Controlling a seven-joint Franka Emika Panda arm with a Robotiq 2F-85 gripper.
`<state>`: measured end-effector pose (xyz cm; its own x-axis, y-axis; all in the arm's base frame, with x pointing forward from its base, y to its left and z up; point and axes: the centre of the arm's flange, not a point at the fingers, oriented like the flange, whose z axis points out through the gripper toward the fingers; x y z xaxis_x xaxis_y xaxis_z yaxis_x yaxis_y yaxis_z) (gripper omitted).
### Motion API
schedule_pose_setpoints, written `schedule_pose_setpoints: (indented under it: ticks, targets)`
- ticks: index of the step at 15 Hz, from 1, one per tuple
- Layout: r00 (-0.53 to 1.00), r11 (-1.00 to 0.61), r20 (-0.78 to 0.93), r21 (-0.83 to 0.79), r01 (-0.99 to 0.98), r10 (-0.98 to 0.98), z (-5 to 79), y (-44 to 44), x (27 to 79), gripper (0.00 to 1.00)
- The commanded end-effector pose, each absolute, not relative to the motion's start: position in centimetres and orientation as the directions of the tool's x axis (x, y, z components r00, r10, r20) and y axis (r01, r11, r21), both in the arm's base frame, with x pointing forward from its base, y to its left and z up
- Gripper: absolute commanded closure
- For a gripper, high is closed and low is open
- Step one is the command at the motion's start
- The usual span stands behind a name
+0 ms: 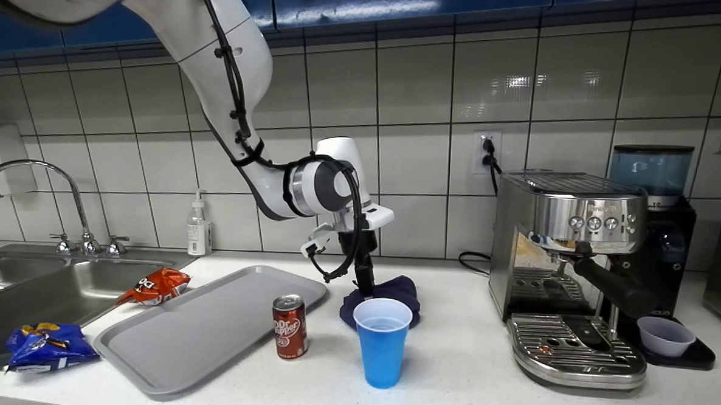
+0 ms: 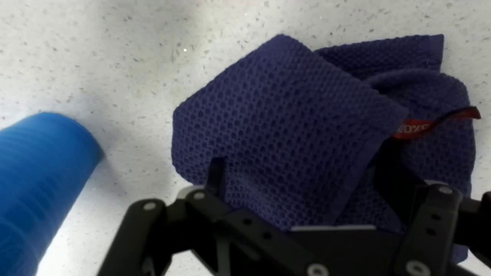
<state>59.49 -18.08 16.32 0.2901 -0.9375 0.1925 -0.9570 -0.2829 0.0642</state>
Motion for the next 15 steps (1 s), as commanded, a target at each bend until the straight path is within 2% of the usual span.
schedule_pose_setpoints:
  ticks: [1, 13, 14, 15]
  targets:
    - [0.267, -0.254, 0.199, 0.089, -0.963, -0.943, 15.6, -18.3, 61.1, 0.0]
    - [0.254, -0.232, 0.209, 0.122, -0.965, -0.944, 13.6, -19.0, 62.0, 0.0]
    - [0.256, -0.234, 0.21, 0.122, -0.964, -0.944, 13.6, -19.0, 62.0, 0.07]
    - [0.257, -0.235, 0.211, 0.122, -0.964, -0.943, 13.5, -19.0, 62.0, 0.28]
